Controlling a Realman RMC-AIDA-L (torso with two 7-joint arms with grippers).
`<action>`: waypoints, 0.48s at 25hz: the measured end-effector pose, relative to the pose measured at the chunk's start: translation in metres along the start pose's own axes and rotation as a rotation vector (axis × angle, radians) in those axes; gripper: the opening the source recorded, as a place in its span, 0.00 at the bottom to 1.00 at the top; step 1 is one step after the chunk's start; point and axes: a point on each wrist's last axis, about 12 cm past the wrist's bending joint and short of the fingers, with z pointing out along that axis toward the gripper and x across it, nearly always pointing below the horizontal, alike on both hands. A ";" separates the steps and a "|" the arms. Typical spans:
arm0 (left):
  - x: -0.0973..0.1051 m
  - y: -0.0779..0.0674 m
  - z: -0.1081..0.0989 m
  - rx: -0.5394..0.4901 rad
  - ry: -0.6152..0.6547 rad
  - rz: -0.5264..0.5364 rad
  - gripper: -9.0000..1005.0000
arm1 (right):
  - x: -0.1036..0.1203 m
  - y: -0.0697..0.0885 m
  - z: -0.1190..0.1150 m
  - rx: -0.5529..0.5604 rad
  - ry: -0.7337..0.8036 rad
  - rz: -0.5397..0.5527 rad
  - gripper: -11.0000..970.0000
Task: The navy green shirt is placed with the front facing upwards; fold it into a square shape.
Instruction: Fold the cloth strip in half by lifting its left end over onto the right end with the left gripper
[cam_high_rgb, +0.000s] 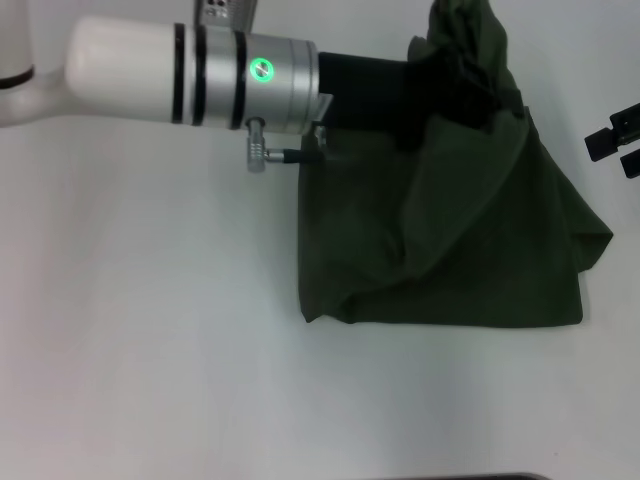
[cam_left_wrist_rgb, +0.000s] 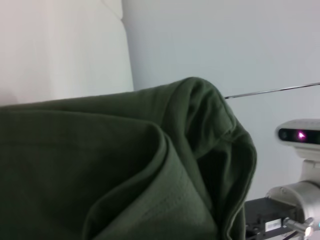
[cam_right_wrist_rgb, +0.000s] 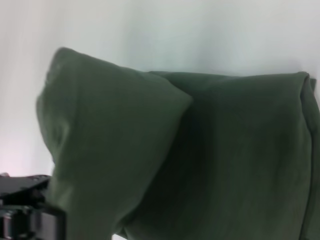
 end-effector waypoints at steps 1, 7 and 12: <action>0.001 0.001 0.002 -0.002 0.002 -0.003 0.08 | 0.000 0.000 0.000 0.000 0.000 0.000 0.85; 0.004 0.007 0.009 -0.004 -0.014 -0.019 0.08 | 0.000 0.000 0.001 0.001 0.001 -0.002 0.85; 0.006 0.012 0.010 -0.008 -0.029 -0.036 0.08 | 0.000 0.000 0.001 0.000 0.003 -0.001 0.85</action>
